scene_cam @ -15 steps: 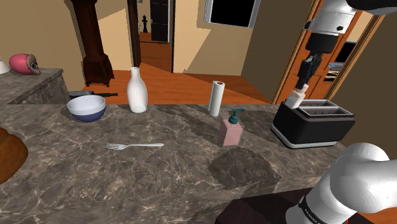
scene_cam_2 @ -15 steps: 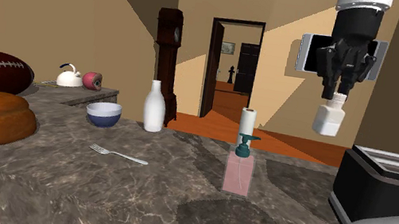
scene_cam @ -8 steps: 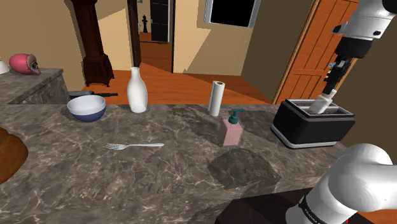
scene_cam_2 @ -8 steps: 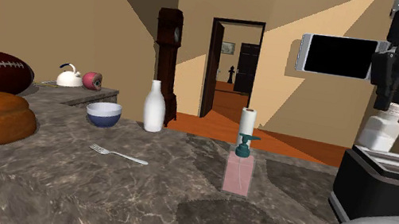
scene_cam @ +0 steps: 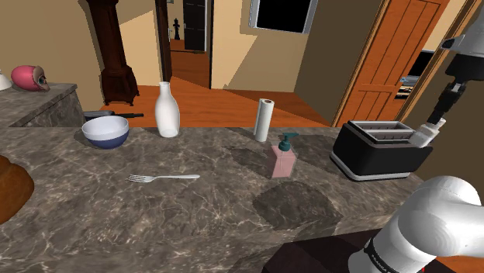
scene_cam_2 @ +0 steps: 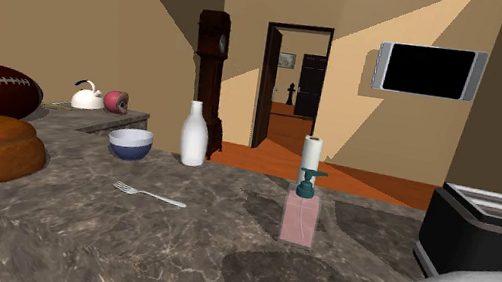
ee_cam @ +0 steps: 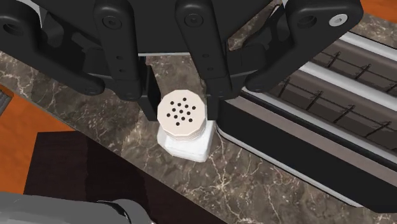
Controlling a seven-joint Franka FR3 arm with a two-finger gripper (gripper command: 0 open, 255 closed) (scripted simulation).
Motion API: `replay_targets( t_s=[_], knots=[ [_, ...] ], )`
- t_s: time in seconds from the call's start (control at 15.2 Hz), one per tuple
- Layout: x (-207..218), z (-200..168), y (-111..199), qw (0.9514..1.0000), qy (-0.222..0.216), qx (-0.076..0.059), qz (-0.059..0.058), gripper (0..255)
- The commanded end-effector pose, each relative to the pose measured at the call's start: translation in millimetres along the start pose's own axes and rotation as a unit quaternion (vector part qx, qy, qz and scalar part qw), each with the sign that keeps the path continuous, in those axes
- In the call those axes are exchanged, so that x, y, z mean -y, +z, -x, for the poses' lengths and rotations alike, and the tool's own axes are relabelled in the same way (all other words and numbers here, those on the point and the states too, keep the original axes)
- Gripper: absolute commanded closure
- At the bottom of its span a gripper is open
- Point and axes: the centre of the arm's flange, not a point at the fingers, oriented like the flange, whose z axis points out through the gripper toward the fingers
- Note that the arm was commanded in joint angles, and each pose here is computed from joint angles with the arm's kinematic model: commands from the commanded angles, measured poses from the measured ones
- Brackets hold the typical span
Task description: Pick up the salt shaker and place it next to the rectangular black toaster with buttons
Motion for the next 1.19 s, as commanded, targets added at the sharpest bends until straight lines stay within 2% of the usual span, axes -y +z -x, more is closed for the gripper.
replay_targets(
  t_s=[0.0, 1.12],
  knots=[
    [-2.4, 2.4, 9.0, 1.0, 0.0, 0.001, 0.0, 255],
    [-3.1, 0.6, 98.7, 1.0, 0.0, 0.001, 0.0, 255]
  ],
)
